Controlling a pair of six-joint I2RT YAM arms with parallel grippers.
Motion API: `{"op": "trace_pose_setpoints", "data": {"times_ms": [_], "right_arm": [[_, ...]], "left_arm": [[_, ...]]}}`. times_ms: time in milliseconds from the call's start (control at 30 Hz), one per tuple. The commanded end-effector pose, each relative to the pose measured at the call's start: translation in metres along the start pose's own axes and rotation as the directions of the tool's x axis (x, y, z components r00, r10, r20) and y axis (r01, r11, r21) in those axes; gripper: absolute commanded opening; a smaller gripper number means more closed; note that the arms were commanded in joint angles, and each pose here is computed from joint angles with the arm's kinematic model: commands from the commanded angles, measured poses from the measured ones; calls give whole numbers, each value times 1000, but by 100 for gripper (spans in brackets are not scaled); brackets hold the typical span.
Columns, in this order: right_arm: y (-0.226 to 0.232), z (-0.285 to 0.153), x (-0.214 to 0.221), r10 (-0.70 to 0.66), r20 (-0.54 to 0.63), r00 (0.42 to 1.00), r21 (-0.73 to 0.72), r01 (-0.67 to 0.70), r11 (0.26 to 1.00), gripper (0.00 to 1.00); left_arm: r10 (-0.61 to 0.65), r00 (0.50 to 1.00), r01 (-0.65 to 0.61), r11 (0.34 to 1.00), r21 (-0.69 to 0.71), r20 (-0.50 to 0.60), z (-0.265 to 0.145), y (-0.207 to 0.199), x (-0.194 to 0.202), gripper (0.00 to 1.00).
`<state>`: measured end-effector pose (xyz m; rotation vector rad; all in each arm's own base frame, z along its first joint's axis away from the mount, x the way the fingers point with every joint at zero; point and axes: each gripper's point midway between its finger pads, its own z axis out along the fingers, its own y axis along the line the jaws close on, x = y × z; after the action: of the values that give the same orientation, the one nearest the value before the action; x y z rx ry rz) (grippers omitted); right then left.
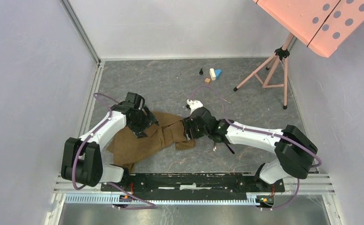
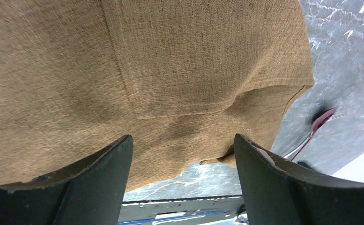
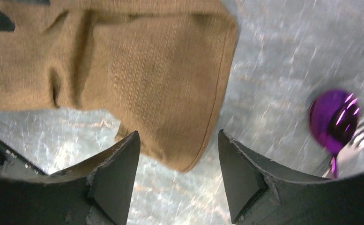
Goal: Fold the napkin into a case and place the utensils inside
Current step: Pick up the crumpled napkin from the center of the board.
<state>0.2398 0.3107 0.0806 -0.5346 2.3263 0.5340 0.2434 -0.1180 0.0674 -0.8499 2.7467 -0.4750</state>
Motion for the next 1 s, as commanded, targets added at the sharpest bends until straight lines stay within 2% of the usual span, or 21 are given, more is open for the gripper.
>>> {"op": "trace_pose_setpoints", "data": {"times_ms": [0, 133, 267, 433, 567, 633, 700, 800, 833, 900, 933, 967], "right_arm": [[-11, -19, 23, 146, -7, 989, 153, -143, 978, 67], [-4, -19, 49, 110, -22, 994, 155, -105, 982, 67], [-4, -12, 61, 50, -20, 999, 155, -47, 987, 68], [1, 6, 63, -10, 1, 1000, 114, 10, 993, 67], [-7, 17, 54, -52, 64, 997, 155, 42, 987, 64], [-13, 22, 47, -87, 98, 991, 192, 67, 979, 62], [-18, 26, 35, -132, 125, 983, 241, 99, 965, 54], [-21, 29, 19, -169, 143, 975, 280, 124, 952, 49], [-20, 30, 17, -177, 146, 973, 278, 131, 952, 39], [-22, 29, 13, -186, 149, 971, 287, 138, 948, 7], [-25, 27, 11, -191, 150, 970, 309, 138, 941, 0], [-28, 24, 10, -201, 144, 969, 327, 145, 934, 0]], "left_arm": [[-161, 984, 160, 987, 19, 71, 11, -17, -14, 87], [-174, 984, 174, 985, 7, 44, 32, -20, -16, 88], [-167, 985, 167, 986, 10, 43, 53, -24, -23, 83], [-156, 985, 154, 988, 30, 75, 69, -26, -32, 67], [-141, 986, 137, 989, 48, 85, 72, -28, -35, 49], [-126, 988, 121, 991, 52, 90, 70, -31, -37, 45], [-111, 989, 106, 993, 57, 97, 66, -34, -40, 43], [-99, 990, 94, 994, 59, 105, 59, -37, -43, 44], [-98, 990, 92, 994, 64, 102, 59, -38, -43, 46], [-95, 992, 89, 994, 70, 85, 58, -39, -43, 46], [-92, 992, 87, 994, 66, 81, 57, -38, -44, 45], [-92, 993, 87, 994, 71, 79, 55, -38, -45, 44]]}}
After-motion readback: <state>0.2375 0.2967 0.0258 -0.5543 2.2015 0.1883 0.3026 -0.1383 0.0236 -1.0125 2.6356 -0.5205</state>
